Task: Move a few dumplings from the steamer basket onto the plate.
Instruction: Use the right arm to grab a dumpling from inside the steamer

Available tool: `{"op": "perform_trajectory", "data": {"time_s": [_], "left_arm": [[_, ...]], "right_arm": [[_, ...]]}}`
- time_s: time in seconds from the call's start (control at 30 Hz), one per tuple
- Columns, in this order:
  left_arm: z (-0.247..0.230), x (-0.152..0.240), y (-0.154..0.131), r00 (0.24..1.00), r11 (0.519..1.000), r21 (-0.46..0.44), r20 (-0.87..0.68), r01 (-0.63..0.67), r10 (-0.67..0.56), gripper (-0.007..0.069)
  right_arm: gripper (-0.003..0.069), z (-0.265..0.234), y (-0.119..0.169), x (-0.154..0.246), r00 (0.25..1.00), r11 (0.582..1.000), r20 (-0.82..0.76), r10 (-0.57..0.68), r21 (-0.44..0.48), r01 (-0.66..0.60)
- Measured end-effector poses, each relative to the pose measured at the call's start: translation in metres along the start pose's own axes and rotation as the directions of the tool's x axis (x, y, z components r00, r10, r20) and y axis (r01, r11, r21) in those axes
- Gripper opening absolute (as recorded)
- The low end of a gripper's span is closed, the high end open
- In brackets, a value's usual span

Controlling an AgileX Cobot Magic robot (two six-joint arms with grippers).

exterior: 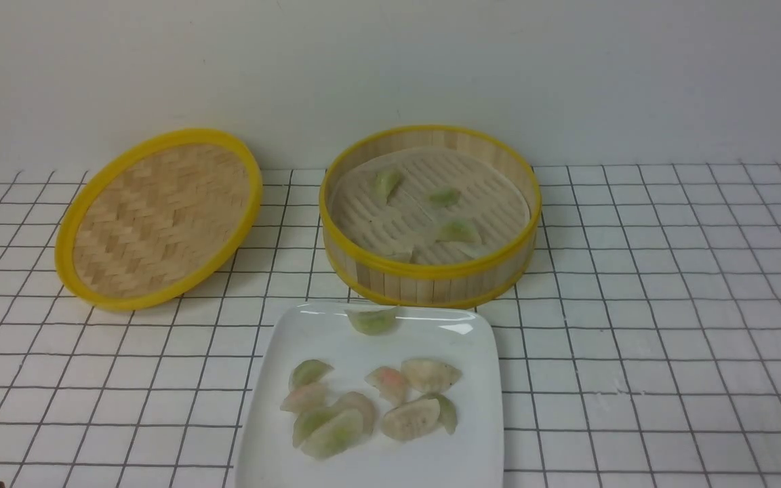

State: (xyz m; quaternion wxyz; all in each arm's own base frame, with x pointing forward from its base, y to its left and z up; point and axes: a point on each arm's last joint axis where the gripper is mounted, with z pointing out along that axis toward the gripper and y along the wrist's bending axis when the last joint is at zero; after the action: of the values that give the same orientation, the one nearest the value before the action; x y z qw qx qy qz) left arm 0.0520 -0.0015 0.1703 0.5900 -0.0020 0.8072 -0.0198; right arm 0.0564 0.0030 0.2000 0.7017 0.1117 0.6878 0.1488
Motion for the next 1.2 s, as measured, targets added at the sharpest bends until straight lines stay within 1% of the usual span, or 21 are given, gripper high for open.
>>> {"op": "perform_trajectory", "data": {"time_s": [0.03,0.07,0.13,0.23,0.27,0.33,0.37,0.4,0.43,0.5,0.53,0.6,0.67,0.7,0.73,0.8,0.87,1.03,1.07,1.13,1.2], "left_arm": [[0.000,0.000,0.000,1.000,1.000,0.000,0.000,0.000,0.000,-0.0006],[0.000,0.000,0.000,1.000,1.000,0.000,0.000,0.000,0.000,-0.0006],[0.000,0.000,0.000,1.000,1.000,0.000,0.000,0.000,0.000,-0.0006],[0.000,0.000,0.000,1.000,1.000,0.000,0.000,0.000,0.000,-0.0006],[0.000,0.000,0.000,1.000,1.000,0.000,0.000,0.000,0.000,-0.0006],[0.000,0.000,0.000,1.000,1.000,0.000,0.000,0.000,0.000,-0.0006],[0.000,0.000,0.000,1.000,1.000,0.000,0.000,0.000,0.000,-0.0006],[0.000,0.000,0.000,1.000,1.000,0.000,0.000,0.000,0.000,-0.0006],[0.000,0.000,0.000,1.000,1.000,0.000,0.000,0.000,0.000,-0.0006],[0.000,0.000,0.000,1.000,1.000,0.000,0.000,0.000,0.000,-0.0006],[0.000,0.000,0.000,1.000,1.000,0.000,0.000,0.000,0.000,-0.0006],[0.000,0.000,0.000,1.000,1.000,0.000,0.000,0.000,0.000,-0.0006],[0.000,0.000,0.000,1.000,1.000,0.000,0.000,0.000,0.000,-0.0006],[0.000,0.000,0.000,1.000,1.000,0.000,0.000,0.000,0.000,-0.0006],[0.000,0.000,0.000,1.000,1.000,0.000,0.000,0.000,0.000,-0.0006],[0.000,0.000,0.000,1.000,1.000,0.000,0.000,0.000,0.000,-0.0006],[0.000,0.000,0.000,1.000,1.000,0.000,0.000,0.000,0.000,-0.0006],[0.000,0.000,0.000,1.000,1.000,0.000,0.000,0.000,0.000,-0.0006],[0.000,0.000,0.000,1.000,1.000,0.000,0.000,0.000,0.000,-0.0006],[0.000,0.000,0.000,1.000,1.000,0.000,0.000,0.000,0.000,-0.0006],[0.000,0.000,0.000,1.000,1.000,0.000,0.000,0.000,0.000,-0.0006]], "right_arm": [[-0.0015,0.000,0.001,-0.007,0.988,0.991,0.075,0.136,-0.020,-0.135],[-0.0015,0.000,0.001,-0.009,0.981,0.986,0.099,0.168,-0.027,-0.166],[-0.0015,-0.002,-0.001,-0.021,0.919,0.943,0.215,0.331,-0.069,-0.324],[-0.0015,-0.006,-0.005,-0.032,0.834,0.897,0.333,0.440,-0.109,-0.429],[-0.0015,-0.007,-0.007,-0.035,0.789,0.870,0.375,0.486,-0.130,-0.475],[-0.0015,-0.010,-0.009,-0.041,0.731,0.838,0.422,0.536,-0.161,-0.521],[-0.0015,-0.011,-0.007,-0.046,0.721,0.832,0.425,0.547,-0.179,-0.526],[-0.0015,-0.012,-0.002,-0.053,0.730,0.838,0.419,0.541,-0.194,-0.510],[-0.0015,-0.014,0.009,-0.069,0.764,0.863,0.402,0.505,-0.213,-0.458],[-0.0015,-0.011,0.027,-0.095,0.842,0.909,0.346,0.414,-0.202,-0.364],[-0.0015,-0.007,0.043,-0.120,0.907,0.945,0.279,0.317,-0.177,-0.276],[-0.0015,0.011,0.057,-0.143,0.970,0.977,0.141,0.200,-0.106,-0.186],[-0.0015,0.040,0.068,-0.165,0.995,0.997,-0.067,0.069,-0.017,-0.071],[-0.0015,0.052,0.070,-0.169,0.984,1.000,-0.179,0.021,0.019,-0.017],[-0.0015,0.077,0.073,-0.176,0.948,0.997,-0.316,-0.039,0.046,0.057],[-0.0015,0.108,0.075,-0.178,0.862,0.989,-0.498,-0.093,0.053,0.138],[-0.0015,0.137,0.076,-0.177,0.771,0.983,-0.626,-0.120,0.036,0.182],[-0.0015,0.228,0.079,-0.158,0.501,0.984,-0.857,-0.120,-0.036,0.174],[-0.0015,0.245,0.082,-0.154,0.474,0.985,-0.872,-0.125,-0.052,0.165],[-0.0014,0.261,0.086,-0.148,0.459,0.985,-0.878,-0.137,-0.070,0.160],[-0.0013,0.287,0.104,-0.134,0.429,0.980,-0.885,-0.180,-0.126,0.152]]}}
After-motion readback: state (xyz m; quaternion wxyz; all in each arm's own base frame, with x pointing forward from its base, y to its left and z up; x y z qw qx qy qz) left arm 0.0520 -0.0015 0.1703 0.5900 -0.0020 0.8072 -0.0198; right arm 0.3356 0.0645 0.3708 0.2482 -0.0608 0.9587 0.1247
